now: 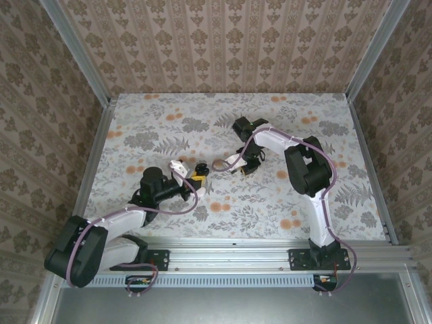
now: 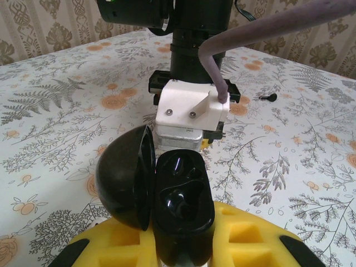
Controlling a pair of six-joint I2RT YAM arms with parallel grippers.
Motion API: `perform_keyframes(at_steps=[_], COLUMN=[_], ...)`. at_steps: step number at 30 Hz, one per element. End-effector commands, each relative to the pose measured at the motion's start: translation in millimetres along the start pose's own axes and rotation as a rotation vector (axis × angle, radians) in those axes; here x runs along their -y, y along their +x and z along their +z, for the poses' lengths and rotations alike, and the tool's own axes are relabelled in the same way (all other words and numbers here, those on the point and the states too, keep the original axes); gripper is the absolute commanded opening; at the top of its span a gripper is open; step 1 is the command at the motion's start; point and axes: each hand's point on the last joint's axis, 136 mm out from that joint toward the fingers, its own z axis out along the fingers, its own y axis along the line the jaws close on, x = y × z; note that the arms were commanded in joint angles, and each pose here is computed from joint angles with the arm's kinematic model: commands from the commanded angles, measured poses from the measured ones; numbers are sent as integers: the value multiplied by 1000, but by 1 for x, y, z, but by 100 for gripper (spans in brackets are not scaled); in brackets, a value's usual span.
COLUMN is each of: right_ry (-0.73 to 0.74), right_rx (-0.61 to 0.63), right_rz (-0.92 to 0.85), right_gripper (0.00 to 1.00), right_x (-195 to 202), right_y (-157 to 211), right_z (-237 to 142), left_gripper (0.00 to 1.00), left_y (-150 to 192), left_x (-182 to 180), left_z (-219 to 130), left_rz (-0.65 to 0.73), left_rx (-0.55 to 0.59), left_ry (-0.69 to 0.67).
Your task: Insert wireless bluetooth earbuds into charging case
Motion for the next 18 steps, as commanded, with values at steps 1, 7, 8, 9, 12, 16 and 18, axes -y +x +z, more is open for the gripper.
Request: perform_keyframes(at_steps=[1,7,8,9,12,16,18], right_ry=[64,195,215,239,315,427,454], right_rx=[58,193,215,246,356,542,634], right_rz=[35,128,142,159,220,309,360], right_gripper=[21,20,20,20,21,21,21], right_x=[-2,-4,-6,-9,-17,-24,-28], right_y=[-14,-36,-40,-45,-60,-74,-78], right_z=[-12,-38,-46,-54,-78,-107,-119], left_gripper=[12,12,12,12,12,12,11], left_y=[0,7,7,7,5,0,-3], left_x=[-4,-3,-4,-4,-4,-2,-2], left_z=[3,6,6,6,8,13,18], left_rz=[3,25,31,39,51,77,89], left_rx=[-10,-38,-39,-37,-27,22,57], left_ry=[2,6,2,-3,-4,-17,-24])
